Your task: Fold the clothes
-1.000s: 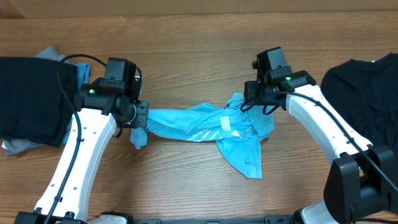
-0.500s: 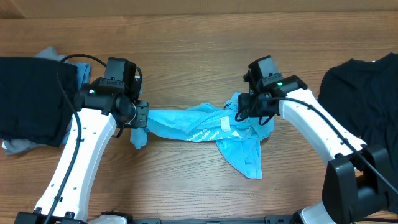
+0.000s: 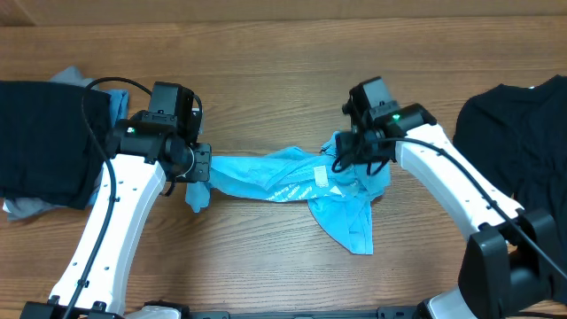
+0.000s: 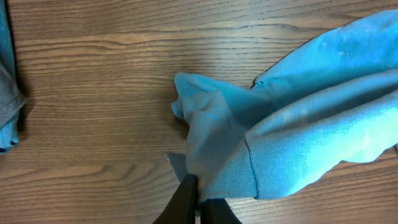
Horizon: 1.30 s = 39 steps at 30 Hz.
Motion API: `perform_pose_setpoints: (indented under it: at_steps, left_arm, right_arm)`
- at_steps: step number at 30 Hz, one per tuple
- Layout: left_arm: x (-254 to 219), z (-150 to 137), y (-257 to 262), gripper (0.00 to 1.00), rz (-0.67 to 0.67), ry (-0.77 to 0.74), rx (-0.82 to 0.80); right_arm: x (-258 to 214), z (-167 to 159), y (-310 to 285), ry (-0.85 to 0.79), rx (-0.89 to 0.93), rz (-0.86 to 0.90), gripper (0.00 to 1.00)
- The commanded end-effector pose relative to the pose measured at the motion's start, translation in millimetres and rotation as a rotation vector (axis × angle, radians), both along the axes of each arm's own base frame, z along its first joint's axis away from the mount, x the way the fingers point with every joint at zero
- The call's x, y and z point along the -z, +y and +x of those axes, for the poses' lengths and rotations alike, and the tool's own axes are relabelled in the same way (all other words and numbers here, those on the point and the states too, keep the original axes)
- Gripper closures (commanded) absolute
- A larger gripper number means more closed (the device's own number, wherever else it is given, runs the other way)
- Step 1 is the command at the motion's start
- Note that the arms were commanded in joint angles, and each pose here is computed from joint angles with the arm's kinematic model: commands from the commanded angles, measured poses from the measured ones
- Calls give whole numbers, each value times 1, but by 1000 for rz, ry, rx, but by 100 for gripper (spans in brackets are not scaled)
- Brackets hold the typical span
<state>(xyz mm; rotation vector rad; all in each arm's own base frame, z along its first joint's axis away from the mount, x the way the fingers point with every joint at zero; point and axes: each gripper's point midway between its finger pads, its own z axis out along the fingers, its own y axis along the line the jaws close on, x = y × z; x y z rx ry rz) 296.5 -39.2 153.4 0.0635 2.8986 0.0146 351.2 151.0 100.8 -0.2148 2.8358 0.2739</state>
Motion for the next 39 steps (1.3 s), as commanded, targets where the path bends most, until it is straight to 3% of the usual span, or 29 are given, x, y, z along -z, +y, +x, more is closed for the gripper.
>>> perform_pose_setpoints:
  at_steps: [1, 9, 13, 25, 33, 39]
  left_arm:
    - [1, -3, 3, 93, 5, 8, -28]
    - [1, -4, 4, 93, 5, 12, -35]
    - [1, -4, 4, 93, 5, 13, -35]
    - [1, -5, 4, 93, 5, 17, -35]
    - [2, -6, 4, 93, 6, 22, -35]
    - [2, -6, 4, 93, 7, 22, -35]
  right_arm:
    - [-29, 24, -3, -134, 22, -12, 48]
    - [1, 25, -4, -63, 20, -43, 48]
    - [16, 23, -4, -21, 19, -59, 58]
    - [28, -22, -21, 165, 13, -132, 60]
    - [30, -24, -22, 174, 14, -135, 60]
    - [28, -7, -25, 97, 28, -160, 60]
